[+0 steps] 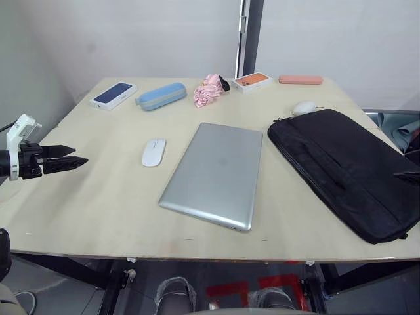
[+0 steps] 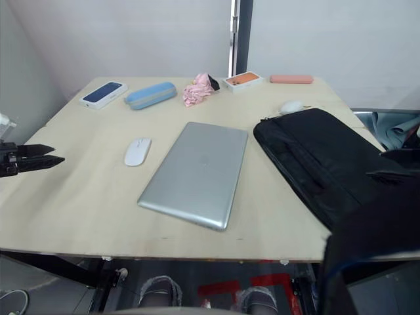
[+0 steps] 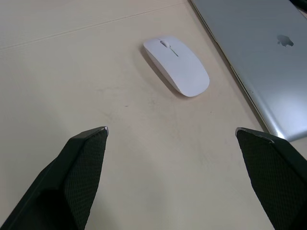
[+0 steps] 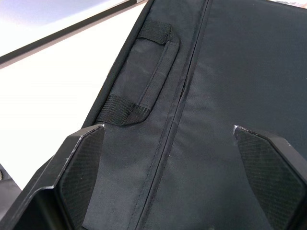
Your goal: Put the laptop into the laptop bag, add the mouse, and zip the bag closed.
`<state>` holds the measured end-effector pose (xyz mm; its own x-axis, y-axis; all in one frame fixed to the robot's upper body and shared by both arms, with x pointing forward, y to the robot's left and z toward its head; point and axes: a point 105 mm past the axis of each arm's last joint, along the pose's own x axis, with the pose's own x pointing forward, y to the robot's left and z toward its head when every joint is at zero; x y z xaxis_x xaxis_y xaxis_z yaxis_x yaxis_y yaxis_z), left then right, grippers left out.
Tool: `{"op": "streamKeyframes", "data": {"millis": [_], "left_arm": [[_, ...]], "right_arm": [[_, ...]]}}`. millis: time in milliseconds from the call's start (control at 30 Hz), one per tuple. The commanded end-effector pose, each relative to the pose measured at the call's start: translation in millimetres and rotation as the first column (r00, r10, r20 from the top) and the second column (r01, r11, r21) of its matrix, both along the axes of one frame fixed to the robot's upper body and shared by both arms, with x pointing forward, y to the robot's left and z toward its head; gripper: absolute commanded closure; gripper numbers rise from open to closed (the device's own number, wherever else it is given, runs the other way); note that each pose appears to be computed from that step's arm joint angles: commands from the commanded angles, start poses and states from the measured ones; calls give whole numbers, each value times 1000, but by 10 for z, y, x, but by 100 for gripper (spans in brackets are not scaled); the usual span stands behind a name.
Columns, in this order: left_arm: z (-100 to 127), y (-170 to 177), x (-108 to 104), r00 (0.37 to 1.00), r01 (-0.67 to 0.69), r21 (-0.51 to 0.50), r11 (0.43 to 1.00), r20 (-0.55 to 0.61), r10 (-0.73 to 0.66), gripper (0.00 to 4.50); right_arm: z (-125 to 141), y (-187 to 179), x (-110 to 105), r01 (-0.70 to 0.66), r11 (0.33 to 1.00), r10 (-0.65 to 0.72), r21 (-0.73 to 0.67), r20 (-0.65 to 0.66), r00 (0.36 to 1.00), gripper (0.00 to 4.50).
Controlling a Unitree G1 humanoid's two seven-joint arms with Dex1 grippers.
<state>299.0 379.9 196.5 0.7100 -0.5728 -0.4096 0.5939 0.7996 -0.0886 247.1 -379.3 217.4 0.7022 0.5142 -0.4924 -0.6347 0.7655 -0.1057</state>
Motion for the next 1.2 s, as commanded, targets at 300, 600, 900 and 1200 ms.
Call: {"op": "streamKeyframes", "data": {"millis": [300,600,900,1200], "left_arm": [[121,-178,49,995,74,-11,997,67,-73,3],[103,-332,162,991,96,-50,994,103,-90,3],[165,-707,338,978,164,-208,964,161,-131,3],[-88,-1417,504,982,111,-501,858,-75,-171,0]], "right_arm": [[67,80,33,-22,1000,22,7,48,999,0],[64,197,73,-40,999,39,11,57,998,0],[-3,505,175,-63,994,55,87,93,994,0],[-191,1203,358,-150,962,130,226,101,986,252]]}}
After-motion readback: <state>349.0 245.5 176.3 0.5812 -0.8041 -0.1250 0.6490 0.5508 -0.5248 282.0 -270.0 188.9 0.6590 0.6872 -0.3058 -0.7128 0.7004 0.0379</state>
